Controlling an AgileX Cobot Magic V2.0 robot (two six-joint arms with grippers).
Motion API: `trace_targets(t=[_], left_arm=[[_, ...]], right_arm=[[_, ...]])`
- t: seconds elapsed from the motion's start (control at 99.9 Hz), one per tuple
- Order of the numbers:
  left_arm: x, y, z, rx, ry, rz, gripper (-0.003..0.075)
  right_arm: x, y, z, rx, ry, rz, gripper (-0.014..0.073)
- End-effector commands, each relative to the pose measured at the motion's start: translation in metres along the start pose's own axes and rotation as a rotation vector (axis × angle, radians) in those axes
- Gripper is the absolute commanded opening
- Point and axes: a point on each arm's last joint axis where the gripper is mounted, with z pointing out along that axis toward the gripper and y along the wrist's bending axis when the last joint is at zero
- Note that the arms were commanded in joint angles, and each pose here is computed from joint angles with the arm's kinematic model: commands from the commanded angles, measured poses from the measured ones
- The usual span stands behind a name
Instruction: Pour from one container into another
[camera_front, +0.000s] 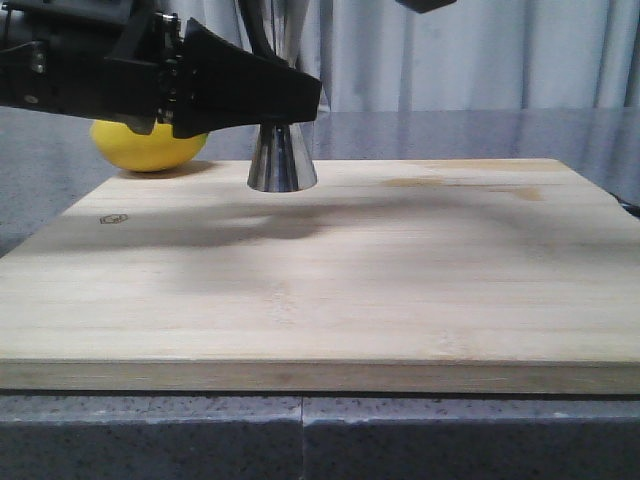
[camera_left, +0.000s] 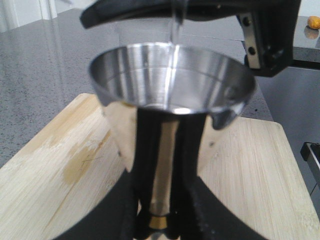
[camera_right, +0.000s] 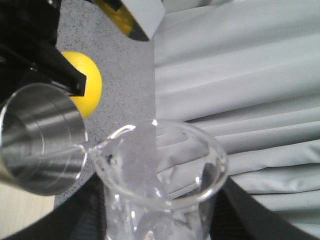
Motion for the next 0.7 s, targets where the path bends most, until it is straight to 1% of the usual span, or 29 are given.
trace_targets(t=[0.0,0.691], left_arm=[[-0.0313,-0.0093,-0.0023,0.059,-0.148,0.036,-0.0019],[-0.0311,-0.0094,-0.0023,0.06,-0.147,0.035,-0.0019]], right_arm=[[-0.0074,-0.0197,-0.0091,0.065,-0.028,-0.011,0.0184],[-0.0074,-0.0189,-0.009,0.058,-0.027,-0.054,0.0184]])
